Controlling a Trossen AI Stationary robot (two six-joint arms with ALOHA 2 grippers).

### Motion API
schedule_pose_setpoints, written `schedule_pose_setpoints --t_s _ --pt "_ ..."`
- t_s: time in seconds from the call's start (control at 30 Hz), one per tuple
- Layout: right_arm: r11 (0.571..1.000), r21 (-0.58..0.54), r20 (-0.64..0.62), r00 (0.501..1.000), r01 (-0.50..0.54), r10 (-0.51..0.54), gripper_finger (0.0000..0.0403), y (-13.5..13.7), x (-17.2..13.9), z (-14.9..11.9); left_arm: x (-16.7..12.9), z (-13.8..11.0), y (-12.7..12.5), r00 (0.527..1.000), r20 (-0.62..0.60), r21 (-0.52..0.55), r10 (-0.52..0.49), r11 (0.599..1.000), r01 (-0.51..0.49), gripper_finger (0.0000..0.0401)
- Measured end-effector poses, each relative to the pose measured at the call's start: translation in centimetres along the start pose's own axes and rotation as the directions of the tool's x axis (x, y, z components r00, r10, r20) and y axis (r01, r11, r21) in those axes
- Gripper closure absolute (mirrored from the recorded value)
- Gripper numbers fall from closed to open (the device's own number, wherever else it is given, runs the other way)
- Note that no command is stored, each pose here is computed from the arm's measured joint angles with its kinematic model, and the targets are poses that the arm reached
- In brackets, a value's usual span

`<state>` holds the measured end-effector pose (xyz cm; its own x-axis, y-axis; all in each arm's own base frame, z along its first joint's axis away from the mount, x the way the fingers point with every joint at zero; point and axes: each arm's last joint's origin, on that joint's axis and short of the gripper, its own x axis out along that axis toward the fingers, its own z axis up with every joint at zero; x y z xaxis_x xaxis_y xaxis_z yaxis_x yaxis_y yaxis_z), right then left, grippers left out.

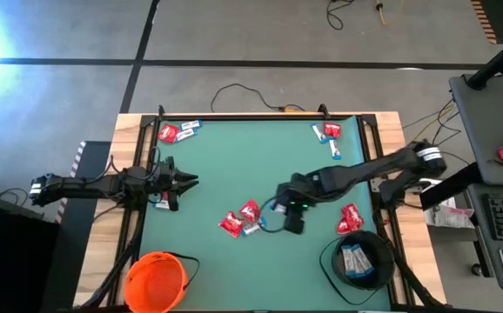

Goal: Sort candy by brand, put in halloween buckets
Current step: Put the white chocolate into the black bucket

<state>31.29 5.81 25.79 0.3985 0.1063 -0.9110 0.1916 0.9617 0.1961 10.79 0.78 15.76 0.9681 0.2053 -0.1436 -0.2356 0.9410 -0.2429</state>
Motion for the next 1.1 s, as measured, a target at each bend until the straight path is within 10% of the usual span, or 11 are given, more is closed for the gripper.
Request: schedule_pose_setpoints --t_s 0.43,0.9,1.1 --pt "0.906 0.422 -0.427 0.876 -0.028 0.226 0.0352 6.1 -11.8 -10.2 0.0 -0.1 0.0 1.0 -0.007 0.001 0.002 1.0 -0.002 0.0325" --pt "0.889 0.447 -0.578 0.79 0.095 0.206 0.0365 7.7 -2.3 -16.4 0.0 -0.1 0.0 1.0 -0.007 0.001 0.002 1.0 -0.002 0.0325" --pt "0.888 0.451 -0.595 0.771 0.086 0.228 0.0303 8.4 -2.7 -15.9 0.0 -0.1 0.0 1.0 -0.007 0.001 0.002 1.0 -0.002 0.0325"
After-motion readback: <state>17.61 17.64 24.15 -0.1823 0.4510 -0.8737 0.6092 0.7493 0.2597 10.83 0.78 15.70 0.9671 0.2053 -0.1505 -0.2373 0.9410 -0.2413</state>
